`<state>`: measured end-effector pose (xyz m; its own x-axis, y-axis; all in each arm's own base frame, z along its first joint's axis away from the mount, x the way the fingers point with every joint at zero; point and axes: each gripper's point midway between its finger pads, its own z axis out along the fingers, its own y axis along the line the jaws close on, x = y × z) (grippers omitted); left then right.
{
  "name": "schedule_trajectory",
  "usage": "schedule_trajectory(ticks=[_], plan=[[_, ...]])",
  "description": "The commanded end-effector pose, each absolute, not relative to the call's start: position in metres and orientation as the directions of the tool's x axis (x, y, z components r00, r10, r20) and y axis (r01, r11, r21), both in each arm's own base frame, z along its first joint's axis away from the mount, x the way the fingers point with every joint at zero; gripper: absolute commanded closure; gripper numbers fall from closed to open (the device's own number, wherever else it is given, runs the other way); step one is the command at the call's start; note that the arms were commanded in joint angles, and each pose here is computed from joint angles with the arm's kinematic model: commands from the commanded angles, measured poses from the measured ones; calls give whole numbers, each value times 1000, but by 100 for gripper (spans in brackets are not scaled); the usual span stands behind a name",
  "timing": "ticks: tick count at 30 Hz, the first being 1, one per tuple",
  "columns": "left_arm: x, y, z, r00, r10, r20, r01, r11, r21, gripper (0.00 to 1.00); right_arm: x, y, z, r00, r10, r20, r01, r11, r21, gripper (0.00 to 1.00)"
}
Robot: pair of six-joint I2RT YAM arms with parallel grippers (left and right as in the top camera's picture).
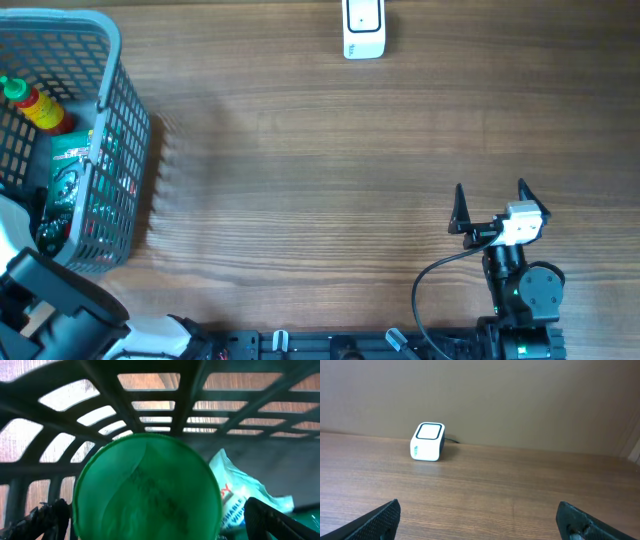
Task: Scan the item barcode
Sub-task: 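Grasp the green-lidded jar with the left gripper and lift it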
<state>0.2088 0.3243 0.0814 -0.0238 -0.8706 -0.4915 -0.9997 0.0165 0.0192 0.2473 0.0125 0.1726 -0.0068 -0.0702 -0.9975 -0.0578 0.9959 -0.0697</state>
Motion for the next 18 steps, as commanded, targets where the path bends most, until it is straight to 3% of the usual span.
schedule_trajectory(ticks=[1,8,11,14,18], plan=[[196,334,62,10,-874,-486,-997,-45,61,0,247,14,175,3,-77,-997,-67,995,-77,0],[194,345,53,28,-868,-496,-997,-62,53,1,247,14,175,4,-77,-997,-67,995,-78,0],[197,348,55,24,-860,-509,-998,-54,43,17,247,14,175,3,-77,-997,-67,995,-78,0],[200,352,60,11,-854,-520,-998,-38,42,39,247,14,175,4,-77,-997,-67,995,-78,0],[207,361,82,28,-832,-553,-999,-39,8,46,247,14,175,4,-77,-997,-67,995,-78,0]])
